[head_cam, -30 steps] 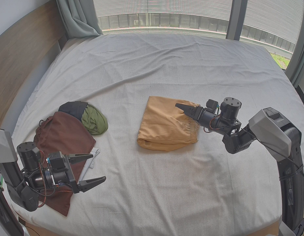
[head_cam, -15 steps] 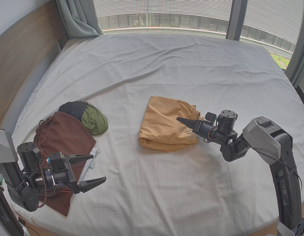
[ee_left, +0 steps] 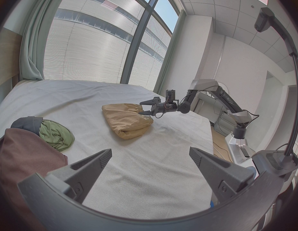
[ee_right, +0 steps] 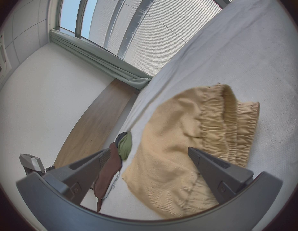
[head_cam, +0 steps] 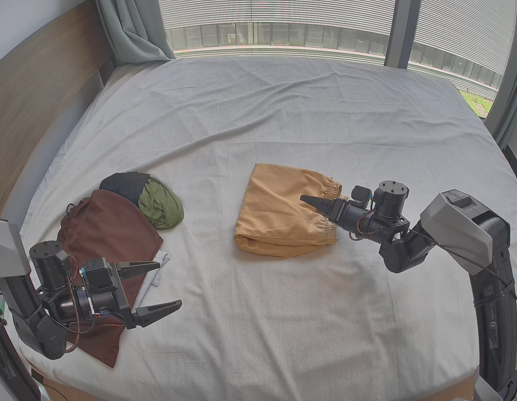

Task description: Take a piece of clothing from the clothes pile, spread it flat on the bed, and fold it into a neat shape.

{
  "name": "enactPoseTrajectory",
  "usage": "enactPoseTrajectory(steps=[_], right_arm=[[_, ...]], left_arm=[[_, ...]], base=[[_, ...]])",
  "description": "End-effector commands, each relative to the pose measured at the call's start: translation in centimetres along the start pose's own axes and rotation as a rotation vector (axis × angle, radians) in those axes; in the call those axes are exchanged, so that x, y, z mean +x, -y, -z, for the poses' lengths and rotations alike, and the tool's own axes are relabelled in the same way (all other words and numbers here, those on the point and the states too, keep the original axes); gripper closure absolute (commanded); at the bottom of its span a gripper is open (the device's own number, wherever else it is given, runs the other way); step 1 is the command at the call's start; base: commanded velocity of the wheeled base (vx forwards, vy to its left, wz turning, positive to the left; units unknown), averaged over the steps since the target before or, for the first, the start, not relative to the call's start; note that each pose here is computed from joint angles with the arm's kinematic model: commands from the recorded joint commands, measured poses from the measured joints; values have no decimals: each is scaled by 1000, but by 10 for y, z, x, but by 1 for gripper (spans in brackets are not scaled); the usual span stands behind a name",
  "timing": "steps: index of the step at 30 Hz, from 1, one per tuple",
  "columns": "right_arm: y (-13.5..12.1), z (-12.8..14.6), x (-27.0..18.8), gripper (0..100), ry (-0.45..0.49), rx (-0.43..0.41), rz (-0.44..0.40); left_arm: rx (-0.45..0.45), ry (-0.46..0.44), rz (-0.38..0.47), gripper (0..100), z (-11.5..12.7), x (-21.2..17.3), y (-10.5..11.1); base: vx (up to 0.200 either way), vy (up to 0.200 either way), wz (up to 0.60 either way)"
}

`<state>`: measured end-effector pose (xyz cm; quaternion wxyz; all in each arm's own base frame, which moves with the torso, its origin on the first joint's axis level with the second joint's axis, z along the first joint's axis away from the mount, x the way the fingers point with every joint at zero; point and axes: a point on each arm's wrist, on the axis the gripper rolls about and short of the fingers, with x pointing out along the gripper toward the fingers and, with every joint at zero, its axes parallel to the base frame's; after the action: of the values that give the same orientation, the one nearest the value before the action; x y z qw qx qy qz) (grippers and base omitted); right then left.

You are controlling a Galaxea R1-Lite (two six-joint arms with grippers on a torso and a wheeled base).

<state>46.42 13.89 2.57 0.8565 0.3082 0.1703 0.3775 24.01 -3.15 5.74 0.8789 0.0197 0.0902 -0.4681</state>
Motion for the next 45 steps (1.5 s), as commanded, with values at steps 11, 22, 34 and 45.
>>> enactPoseTrajectory(steps=[11,22,34,45], right_arm=[[-83,-6,-70,0,-31,-212,-16],[-118,28,-163,0,-55,-378,26],[-125,31,-228,0,1,-577,140],[-166,33,-284,0,108,-703,170]], left_arm=[[26,18,38,0,-7,5,7],[60,45,105,0,-20,11,24],[113,81,223,0,-36,5,62],[182,148,258,0,-55,-11,86]], base=[[0,0,0],[0,0,0],[0,0,0],[0,0,0]])
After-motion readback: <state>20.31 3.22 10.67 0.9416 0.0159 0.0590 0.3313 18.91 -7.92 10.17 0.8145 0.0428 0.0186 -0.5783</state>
